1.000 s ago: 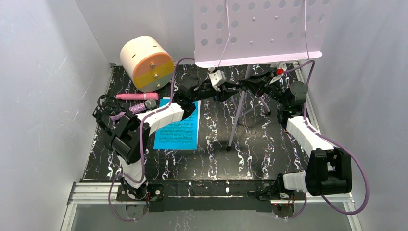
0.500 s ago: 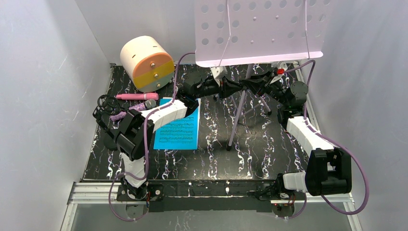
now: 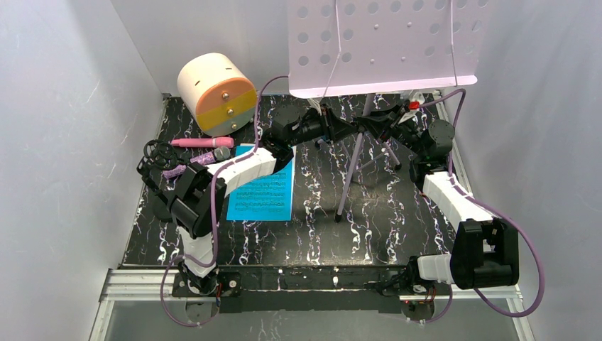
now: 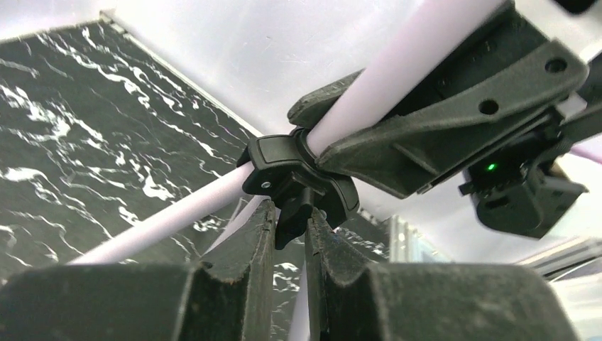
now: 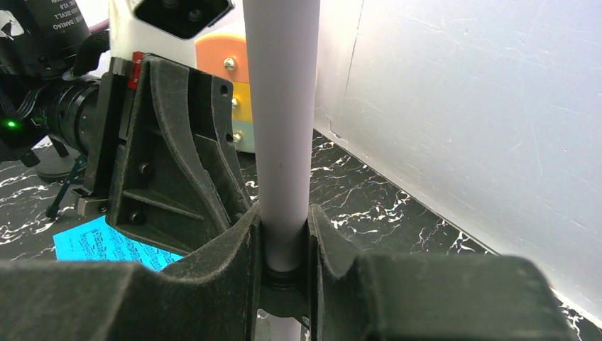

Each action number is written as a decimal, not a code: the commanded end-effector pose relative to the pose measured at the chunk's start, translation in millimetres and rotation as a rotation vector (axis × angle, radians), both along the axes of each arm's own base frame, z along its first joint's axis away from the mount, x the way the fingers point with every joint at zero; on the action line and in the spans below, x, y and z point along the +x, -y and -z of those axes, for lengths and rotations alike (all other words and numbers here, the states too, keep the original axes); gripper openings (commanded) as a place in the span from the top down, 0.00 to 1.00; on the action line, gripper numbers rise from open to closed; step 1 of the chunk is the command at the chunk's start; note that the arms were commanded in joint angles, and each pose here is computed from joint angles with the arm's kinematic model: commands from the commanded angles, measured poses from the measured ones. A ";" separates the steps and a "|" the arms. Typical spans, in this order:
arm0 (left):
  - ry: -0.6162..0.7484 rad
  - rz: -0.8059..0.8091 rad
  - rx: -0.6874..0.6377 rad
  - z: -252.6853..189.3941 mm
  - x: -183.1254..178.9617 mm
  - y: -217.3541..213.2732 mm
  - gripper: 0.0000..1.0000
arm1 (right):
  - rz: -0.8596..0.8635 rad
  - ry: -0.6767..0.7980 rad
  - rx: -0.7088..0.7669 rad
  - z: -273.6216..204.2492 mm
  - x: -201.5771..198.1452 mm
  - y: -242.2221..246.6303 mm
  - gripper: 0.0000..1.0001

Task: Pack up the instrument practice props
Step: Unscrew the knob on the music stand.

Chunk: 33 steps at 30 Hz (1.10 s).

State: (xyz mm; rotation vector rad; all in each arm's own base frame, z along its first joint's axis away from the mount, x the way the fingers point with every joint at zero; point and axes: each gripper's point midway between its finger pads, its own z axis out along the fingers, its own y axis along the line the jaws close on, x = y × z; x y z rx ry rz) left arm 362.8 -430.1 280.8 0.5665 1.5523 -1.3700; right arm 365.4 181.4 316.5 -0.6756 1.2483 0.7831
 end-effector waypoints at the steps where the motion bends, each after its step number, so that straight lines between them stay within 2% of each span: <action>1: -0.363 -0.148 -0.150 -25.4 9.2 -16.9 1.00 | -0.012 -0.048 -0.026 11.7 1.5 -2.6 0.99; 10: -0.866 -0.094 -0.348 -8.7 -0.4 -12.0 1.00 | 0.038 -0.111 -0.002 13.7 12.7 0.6 0.99; 13: -0.955 -0.091 -0.394 -6.2 -2.4 -13.8 1.00 | 0.048 -0.131 0.003 15.4 16.1 1.4 0.99; 17: -0.878 -0.115 -0.380 -17.3 -3.7 -19.5 1.00 | 0.052 -0.137 0.003 16.5 17.1 1.8 0.99; 22: -0.741 -0.109 -0.329 -24.1 -9.3 -25.6 0.68 | 0.062 -0.132 0.001 16.4 17.7 3.0 0.99; 30: -0.475 -0.107 -0.264 -48.4 -21.5 -45.1 0.48 | 0.068 -0.131 -0.004 18.6 18.9 3.9 0.99; 33: -0.286 -0.130 -0.204 -56.5 -26.6 -56.1 0.31 | 0.069 -0.128 -0.006 18.4 18.7 4.0 0.99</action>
